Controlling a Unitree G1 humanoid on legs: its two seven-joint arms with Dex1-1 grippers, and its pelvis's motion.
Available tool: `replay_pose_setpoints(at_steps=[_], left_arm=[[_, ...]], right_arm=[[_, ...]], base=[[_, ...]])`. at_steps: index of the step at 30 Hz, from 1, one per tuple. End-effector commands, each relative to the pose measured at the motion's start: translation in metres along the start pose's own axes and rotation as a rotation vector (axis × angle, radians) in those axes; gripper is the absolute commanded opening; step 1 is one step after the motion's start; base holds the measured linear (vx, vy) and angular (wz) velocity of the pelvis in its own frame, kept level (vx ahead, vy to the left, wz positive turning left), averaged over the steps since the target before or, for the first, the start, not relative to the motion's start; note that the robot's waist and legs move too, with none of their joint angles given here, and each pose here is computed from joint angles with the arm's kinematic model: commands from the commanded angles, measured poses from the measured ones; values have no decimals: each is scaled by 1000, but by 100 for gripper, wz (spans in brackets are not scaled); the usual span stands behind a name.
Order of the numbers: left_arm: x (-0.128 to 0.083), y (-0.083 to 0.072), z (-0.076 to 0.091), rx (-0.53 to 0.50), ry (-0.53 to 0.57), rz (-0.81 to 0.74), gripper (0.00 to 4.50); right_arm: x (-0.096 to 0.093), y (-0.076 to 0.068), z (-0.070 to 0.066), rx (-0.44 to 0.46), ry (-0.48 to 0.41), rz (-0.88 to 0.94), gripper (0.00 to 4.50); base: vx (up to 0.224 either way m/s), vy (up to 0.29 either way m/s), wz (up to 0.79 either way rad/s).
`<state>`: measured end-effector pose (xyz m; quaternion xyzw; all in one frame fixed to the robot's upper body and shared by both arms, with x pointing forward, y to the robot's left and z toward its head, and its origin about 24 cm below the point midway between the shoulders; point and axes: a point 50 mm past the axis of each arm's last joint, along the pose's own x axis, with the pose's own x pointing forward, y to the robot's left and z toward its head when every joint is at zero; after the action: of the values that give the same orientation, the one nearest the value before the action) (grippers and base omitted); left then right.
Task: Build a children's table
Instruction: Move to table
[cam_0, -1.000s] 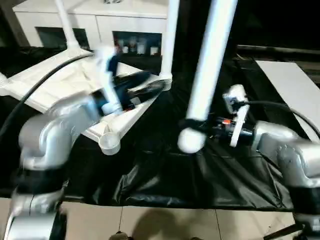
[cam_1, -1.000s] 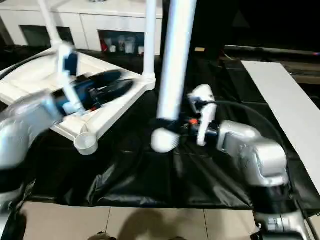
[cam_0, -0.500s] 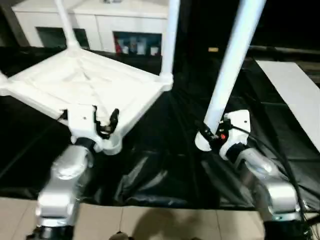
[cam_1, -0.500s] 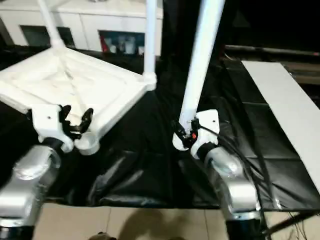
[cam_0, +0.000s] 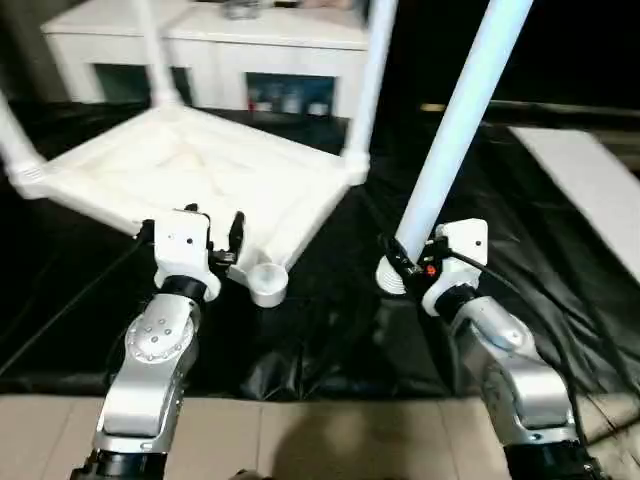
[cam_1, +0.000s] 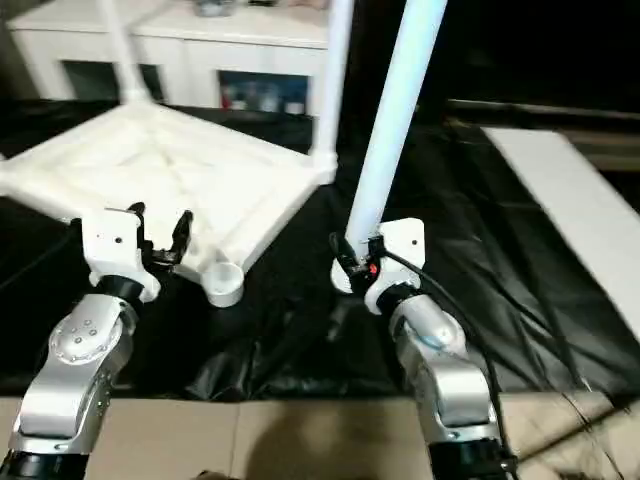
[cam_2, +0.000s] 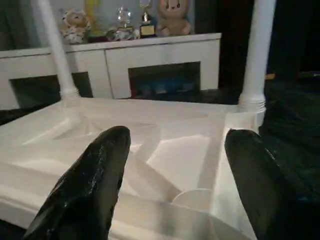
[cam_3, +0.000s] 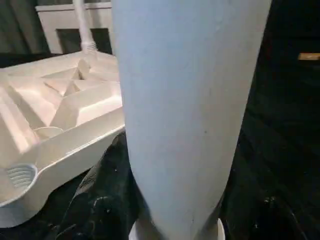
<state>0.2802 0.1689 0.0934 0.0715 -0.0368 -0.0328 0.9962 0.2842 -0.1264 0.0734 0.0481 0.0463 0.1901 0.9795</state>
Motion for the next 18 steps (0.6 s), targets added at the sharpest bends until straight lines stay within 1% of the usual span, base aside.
replay_pose_setpoints(at_steps=[1, 3, 5, 9, 14, 17, 18], left_arm=[[3, -1, 1, -2, -10, 4, 347], [3, -1, 1, 0, -9, 8, 347], [3, -1, 1, 3, -11, 10, 347], [4, 0, 3, -7, -17, 17, 347], [5, 1, 4, -8, -22, 20, 347], [5, 1, 2, 2, -1, 33, 347], [5, -1, 4, 6, -9, -3, 347]], right_arm=[[1, -3, 5, -21, -27, -15, 186], [1, -1, 5, -23, -29, -9, 186], [1, -1, 5, -23, -30, -8, 186], [0, -2, 5, -18, -29, -11, 186], [2, -2, 5, -19, -30, -11, 186], [2, -2, 5, -17, -31, -10, 186], [2, -1, 5, -19, -31, -9, 186]], base=[[0, 0, 0], [24, 46, -15], [29, 172, -36], [-55, 154, 18], [-65, 125, -4], [-71, 184, -21], [-66, 215, 8]])
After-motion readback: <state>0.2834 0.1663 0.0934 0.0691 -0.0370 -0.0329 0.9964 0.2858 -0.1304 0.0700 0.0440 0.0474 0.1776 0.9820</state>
